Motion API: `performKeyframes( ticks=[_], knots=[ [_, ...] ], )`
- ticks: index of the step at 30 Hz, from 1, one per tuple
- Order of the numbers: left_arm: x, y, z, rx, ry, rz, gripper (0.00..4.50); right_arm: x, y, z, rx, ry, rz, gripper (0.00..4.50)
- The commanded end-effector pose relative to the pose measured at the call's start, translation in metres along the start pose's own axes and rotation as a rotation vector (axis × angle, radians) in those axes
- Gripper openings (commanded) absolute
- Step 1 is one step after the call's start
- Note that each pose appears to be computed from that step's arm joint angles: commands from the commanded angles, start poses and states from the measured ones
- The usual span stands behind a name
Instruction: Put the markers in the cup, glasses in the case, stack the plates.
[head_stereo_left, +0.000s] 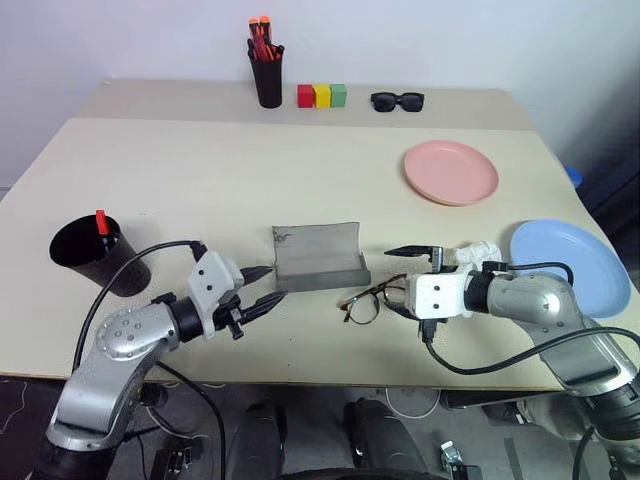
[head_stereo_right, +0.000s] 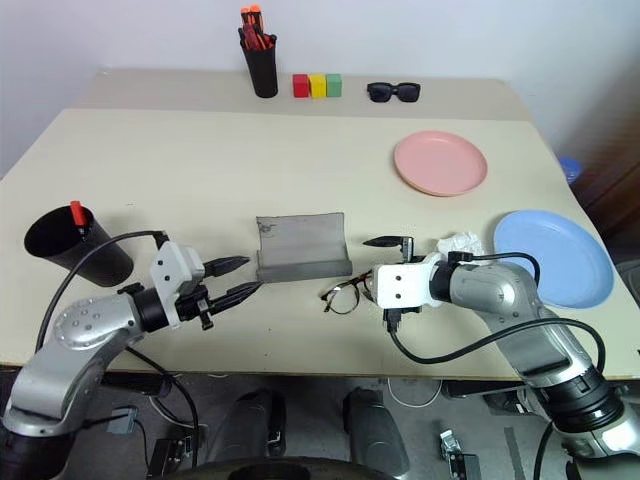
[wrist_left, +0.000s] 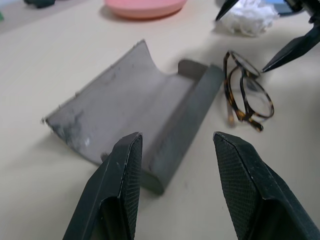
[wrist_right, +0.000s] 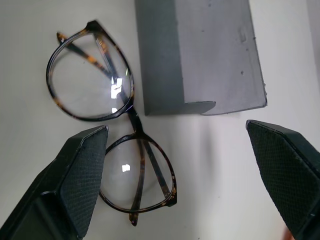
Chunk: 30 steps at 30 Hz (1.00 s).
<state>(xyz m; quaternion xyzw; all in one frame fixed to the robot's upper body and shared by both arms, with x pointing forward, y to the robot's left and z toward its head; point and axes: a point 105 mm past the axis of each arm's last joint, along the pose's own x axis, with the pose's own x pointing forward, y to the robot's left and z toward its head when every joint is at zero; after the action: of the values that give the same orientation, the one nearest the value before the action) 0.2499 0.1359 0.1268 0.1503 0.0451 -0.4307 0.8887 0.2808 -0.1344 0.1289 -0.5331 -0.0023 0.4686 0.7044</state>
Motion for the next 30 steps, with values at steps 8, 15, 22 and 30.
performKeyframes(
  ticks=[8,15,22,30],
  knots=[
    [-0.006,-0.008,-0.008,0.034,-0.006,0.004,2.26,0.008,-0.001,0.004,-0.073,0.003,-0.012,4.5],
    [-0.006,-0.008,-0.009,0.032,-0.005,0.009,2.32,0.015,0.005,0.003,-0.092,-0.005,0.002,4.25],
    [-0.006,-0.009,-0.009,0.029,-0.008,0.018,2.34,0.016,0.007,0.0,-0.115,-0.004,0.015,1.06],
    [-0.006,-0.009,-0.01,0.023,-0.009,0.029,2.34,0.016,0.007,0.0,-0.136,-0.003,0.014,0.04]
  ],
)
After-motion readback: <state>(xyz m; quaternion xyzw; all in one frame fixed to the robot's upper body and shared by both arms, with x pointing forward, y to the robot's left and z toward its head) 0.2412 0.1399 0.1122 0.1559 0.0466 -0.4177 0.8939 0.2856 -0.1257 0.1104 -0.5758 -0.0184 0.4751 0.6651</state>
